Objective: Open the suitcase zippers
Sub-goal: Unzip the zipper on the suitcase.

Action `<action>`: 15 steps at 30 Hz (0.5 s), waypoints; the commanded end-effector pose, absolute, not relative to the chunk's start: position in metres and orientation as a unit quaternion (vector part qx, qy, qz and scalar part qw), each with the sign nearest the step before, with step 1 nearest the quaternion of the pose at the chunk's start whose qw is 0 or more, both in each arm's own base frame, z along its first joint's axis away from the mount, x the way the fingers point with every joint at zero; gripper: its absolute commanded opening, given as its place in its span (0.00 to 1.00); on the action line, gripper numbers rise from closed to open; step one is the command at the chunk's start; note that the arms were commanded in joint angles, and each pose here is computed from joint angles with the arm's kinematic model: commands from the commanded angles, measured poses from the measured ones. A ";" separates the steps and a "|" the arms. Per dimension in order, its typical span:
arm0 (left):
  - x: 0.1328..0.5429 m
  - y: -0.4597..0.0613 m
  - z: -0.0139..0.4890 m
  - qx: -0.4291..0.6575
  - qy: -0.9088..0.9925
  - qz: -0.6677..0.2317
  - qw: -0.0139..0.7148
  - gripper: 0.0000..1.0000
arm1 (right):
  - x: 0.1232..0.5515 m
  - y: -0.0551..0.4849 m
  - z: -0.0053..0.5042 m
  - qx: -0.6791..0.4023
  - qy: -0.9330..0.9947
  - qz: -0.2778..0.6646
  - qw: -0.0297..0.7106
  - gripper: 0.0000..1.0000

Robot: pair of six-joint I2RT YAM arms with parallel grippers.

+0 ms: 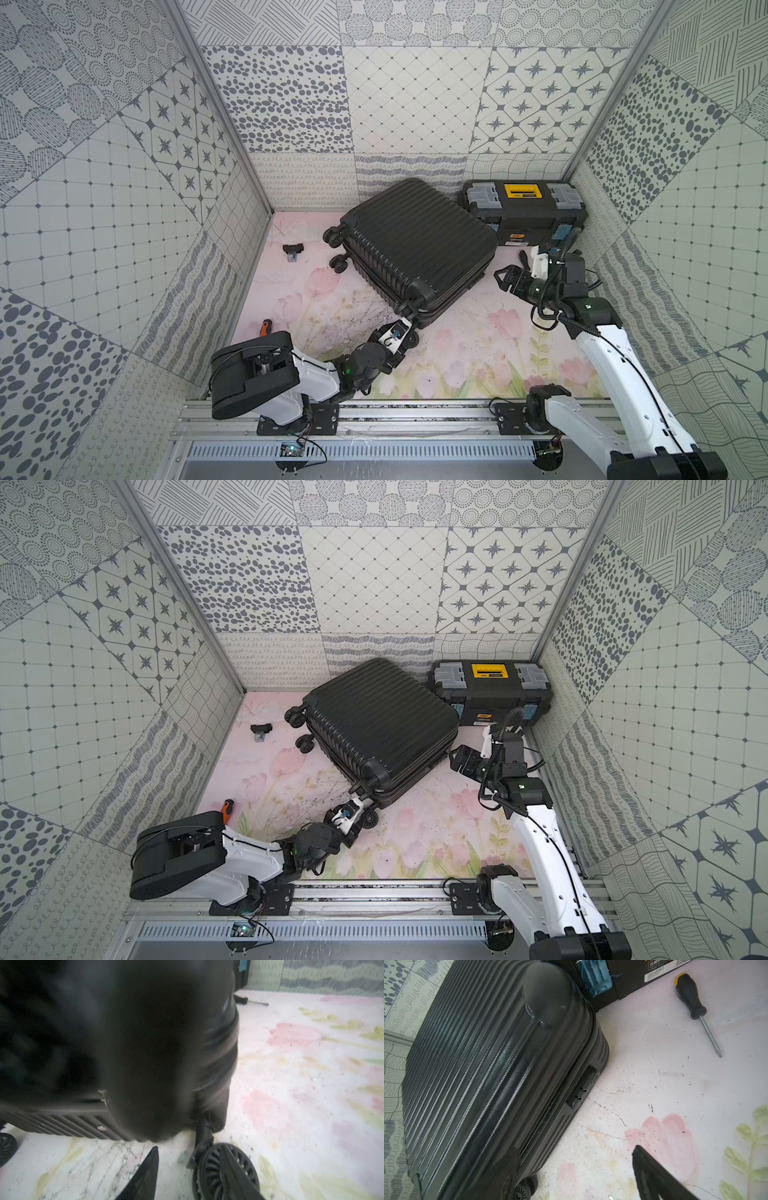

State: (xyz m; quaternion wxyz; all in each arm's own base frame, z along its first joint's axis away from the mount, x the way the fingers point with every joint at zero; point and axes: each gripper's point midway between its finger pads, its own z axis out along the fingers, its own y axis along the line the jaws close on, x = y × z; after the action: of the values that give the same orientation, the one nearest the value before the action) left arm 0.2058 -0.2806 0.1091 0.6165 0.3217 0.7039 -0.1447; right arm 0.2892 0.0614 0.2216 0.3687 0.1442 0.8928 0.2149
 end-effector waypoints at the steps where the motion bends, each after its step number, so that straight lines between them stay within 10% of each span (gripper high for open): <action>1: 0.226 -0.263 0.177 0.209 0.654 -0.162 0.709 0.45 | 0.293 0.065 0.234 0.130 0.884 0.223 0.391 0.86; 15: 0.236 -0.274 0.151 0.208 0.679 -0.185 0.679 0.26 | 0.293 0.072 0.230 0.119 0.886 0.232 0.383 0.86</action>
State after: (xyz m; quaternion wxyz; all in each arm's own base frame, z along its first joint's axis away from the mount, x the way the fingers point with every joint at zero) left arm 0.2298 -0.2739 0.1348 0.6609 0.2473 0.6908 -0.1575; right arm 0.2899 0.0675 0.2240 0.3704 0.1345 0.8912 0.2246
